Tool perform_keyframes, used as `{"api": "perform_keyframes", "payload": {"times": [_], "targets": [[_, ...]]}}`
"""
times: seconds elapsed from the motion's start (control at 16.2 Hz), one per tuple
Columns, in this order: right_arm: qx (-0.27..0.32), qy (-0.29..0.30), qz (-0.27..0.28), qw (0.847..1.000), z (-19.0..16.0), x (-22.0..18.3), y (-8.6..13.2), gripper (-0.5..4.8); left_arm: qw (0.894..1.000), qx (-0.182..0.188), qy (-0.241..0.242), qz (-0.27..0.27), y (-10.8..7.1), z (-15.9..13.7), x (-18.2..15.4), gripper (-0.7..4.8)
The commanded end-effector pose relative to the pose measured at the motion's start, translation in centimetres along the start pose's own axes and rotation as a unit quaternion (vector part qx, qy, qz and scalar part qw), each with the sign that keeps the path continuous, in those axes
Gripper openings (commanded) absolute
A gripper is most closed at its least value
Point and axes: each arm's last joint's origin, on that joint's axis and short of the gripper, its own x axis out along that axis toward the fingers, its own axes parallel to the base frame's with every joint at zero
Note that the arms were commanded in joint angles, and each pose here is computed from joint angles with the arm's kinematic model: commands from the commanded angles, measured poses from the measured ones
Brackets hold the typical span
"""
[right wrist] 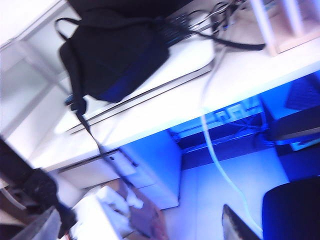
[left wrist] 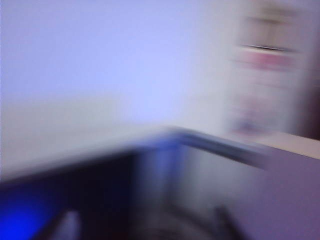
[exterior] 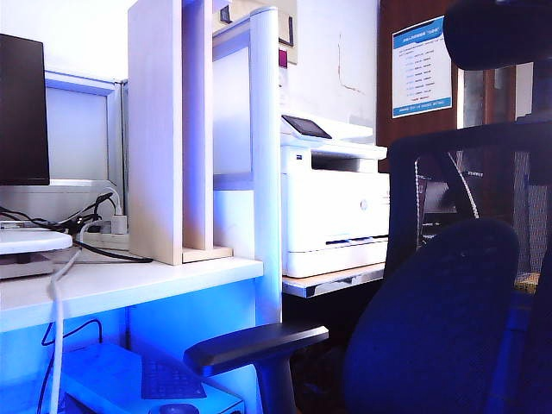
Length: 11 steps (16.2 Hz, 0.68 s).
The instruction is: Grab the backpack from the chair and place it on the desk.
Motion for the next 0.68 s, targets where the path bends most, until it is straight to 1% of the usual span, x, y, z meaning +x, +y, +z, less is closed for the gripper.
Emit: {"api": "perform_keyframes", "payload": {"times": [0.06, 0.12, 0.19, 0.25, 0.37, 0.43, 0.49, 0.56, 0.62, 0.68], "targets": [[-0.015, -0.011, 0.011, 1.0, 0.4, -0.1, 0.3, 4.19, 0.968, -0.067, 0.047, -0.239, -4.3, -0.1, 1.0, 3.41], [-0.022, -0.017, 0.014, 1.0, 0.5, -0.1, 0.3, 4.18, 0.956, -0.072, 0.053, -0.279, -5.7, -0.2, 1.5, 3.41], [-0.038, -0.033, 0.021, 0.998, 0.9, -0.1, 0.5, 4.19, 0.931, -0.079, 0.058, -0.352, -8.5, -0.5, 2.4, 3.41], [-0.054, -0.049, 0.028, 0.997, 1.3, -0.1, 0.7, 4.18, 0.892, -0.087, 0.067, -0.439, -12.0, -0.6, 3.0, 3.41], [-0.062, -0.05, 0.042, 0.996, 1.4, -0.2, 0.9, 4.18, 0.847, -0.096, 0.075, -0.517, -15.9, -0.8, 3.2, 3.41], [-0.062, -0.05, 0.043, 0.996, 1.4, -0.2, 0.9, 4.18, 0.839, -0.091, 0.075, -0.531, -17.0, -0.7, 2.9, 3.42], [-0.065, -0.052, 0.043, 0.996, 1.4, -0.2, 1.0, 4.18, 0.84, -0.082, 0.076, -0.531, -18.1, -0.6, 2.2, 3.43], [-0.072, -0.061, 0.044, 0.995, 1.5, -0.4, 1.1, 4.18, 0.856, -0.048, 0.083, -0.507, -19.5, -0.4, 0.6, 3.44], [-0.076, -0.065, 0.044, 0.994, 1.6, -0.5, 1.2, 4.18, 0.869, -0.017, 0.097, -0.485, -20.3, -0.3, -0.8, 3.44], [-0.078, -0.067, 0.045, 0.994, 1.6, -0.5, 1.3, 4.18, 0.878, 0.005, 0.111, -0.465, -20.8, -0.1, -2.0, 3.44]]}}
